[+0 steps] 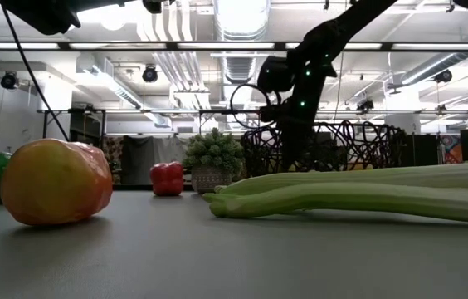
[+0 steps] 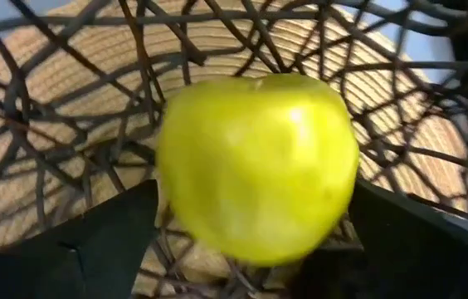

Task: Build produce basket
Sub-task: Adjust the green apple in the black wire basket

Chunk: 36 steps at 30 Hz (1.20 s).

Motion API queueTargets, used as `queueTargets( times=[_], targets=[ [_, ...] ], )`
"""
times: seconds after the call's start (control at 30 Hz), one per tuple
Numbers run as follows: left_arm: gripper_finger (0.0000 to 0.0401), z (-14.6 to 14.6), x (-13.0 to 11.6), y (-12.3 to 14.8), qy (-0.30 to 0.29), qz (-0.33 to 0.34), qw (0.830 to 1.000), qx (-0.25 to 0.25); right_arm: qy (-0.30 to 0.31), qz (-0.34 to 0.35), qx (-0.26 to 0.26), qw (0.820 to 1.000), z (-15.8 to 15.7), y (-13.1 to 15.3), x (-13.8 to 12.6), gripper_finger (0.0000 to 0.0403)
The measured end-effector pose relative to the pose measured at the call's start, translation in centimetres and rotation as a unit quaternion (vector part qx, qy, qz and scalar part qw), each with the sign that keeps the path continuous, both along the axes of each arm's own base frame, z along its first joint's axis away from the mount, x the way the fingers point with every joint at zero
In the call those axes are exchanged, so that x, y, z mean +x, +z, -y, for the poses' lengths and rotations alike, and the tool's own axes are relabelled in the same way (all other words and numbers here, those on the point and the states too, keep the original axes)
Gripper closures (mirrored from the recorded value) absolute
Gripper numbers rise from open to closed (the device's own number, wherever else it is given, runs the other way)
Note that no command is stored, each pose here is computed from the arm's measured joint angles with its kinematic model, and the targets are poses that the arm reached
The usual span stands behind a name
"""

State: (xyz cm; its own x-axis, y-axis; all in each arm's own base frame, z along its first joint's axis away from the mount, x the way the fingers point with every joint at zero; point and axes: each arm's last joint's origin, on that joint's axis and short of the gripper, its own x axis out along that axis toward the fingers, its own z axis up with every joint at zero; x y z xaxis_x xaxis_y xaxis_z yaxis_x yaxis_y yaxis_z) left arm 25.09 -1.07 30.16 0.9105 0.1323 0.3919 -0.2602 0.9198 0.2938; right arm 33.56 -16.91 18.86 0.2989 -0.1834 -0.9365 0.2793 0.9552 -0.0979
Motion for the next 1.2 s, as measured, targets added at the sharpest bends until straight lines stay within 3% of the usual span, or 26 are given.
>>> queueTargets(
  times=[0.23,0.5,0.7,0.83,0.97,1.07,1.2],
  targets=[
    [0.0092,0.0,0.0,0.0,0.0,0.0,1.0,0.0,-0.019,0.005,0.008,1.0,0.3,-0.1,0.5,0.0039],
    [0.0092,0.0,0.0,0.0,0.0,0.0,1.0,0.0,-0.031,0.005,0.013,0.999,0.0,0.9,0.0,0.012],
    [0.0092,0.0,0.0,0.0,0.0,-0.001,1.0,0.0,-0.005,0.037,-0.007,0.999,-1.0,4.7,-1.4,0.012],
    [0.0092,0.0,0.0,-0.1,0.0,-0.003,1.0,0.001,0.025,0.098,-0.003,0.995,-2.6,7.2,-3.1,0.012],
    [0.0092,0.0,0.1,-0.2,0.003,-0.007,1.0,0.009,0.066,0.192,-0.009,0.979,-4.9,8.3,-5.1,0.0116],
    [0.0092,0.0,0.3,-0.4,0.004,-0.008,1.0,0.009,0.091,0.267,-0.042,0.958,-6.7,7.9,-6.5,0.0116],
    [0.0092,0.0,0.6,-0.6,0.004,-0.001,1.0,0.008,0.125,0.383,-0.095,0.91,-9.0,6.9,-8.0,0.0116]
  ],
)
